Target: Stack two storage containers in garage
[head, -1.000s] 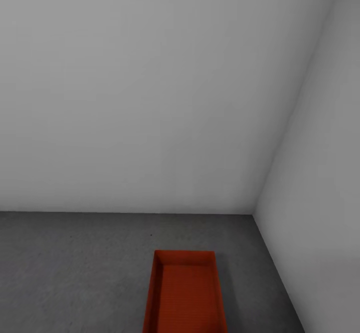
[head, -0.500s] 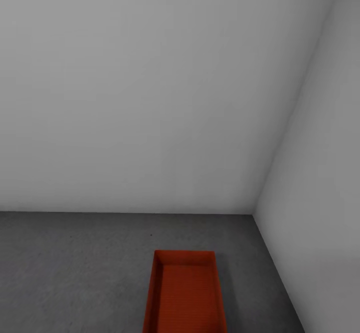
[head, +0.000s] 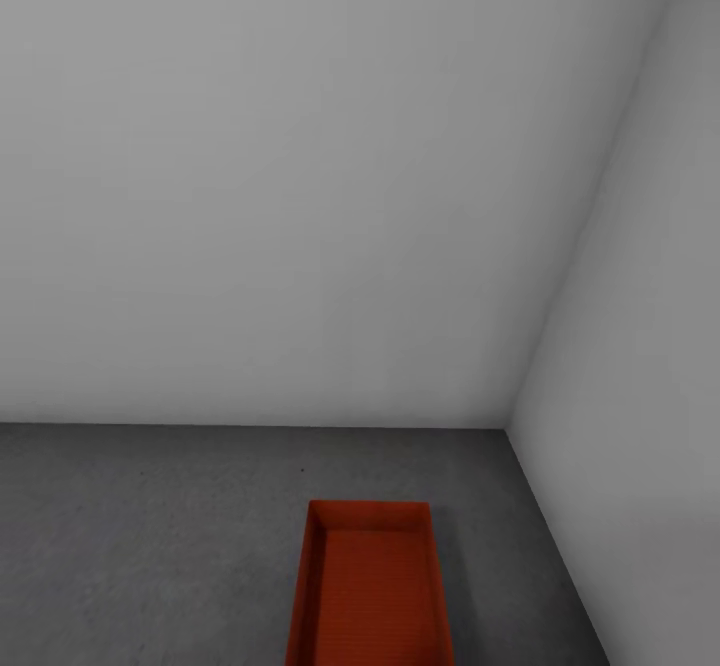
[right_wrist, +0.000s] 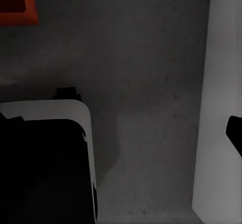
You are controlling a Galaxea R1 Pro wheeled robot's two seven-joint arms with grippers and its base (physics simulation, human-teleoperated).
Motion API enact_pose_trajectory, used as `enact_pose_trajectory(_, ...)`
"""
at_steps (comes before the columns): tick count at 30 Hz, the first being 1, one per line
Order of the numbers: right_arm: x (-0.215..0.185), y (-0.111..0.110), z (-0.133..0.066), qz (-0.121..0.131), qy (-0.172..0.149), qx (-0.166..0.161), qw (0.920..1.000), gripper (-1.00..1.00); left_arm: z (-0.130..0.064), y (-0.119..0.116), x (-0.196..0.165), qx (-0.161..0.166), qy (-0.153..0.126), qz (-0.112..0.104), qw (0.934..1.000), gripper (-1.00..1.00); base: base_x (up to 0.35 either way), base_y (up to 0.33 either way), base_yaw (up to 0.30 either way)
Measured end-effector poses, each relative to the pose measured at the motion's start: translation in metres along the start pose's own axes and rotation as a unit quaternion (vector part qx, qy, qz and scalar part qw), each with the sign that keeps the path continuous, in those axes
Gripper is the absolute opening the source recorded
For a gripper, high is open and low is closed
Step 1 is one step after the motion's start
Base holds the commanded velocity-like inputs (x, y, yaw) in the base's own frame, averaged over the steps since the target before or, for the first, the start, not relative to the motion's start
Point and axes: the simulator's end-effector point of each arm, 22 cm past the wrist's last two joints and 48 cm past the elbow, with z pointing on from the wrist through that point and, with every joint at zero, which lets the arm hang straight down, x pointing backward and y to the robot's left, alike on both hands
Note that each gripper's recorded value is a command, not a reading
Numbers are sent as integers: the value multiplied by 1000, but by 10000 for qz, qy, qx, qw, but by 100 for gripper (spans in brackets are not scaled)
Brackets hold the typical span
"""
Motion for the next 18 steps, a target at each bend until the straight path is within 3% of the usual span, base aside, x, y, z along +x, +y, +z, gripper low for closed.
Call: enact_pose_trajectory(18, 0, -1, 0, -3, -1, 7, 10000, 100, 0, 0, 0, 0, 1, 4, 10000, 100, 0, 0, 0)
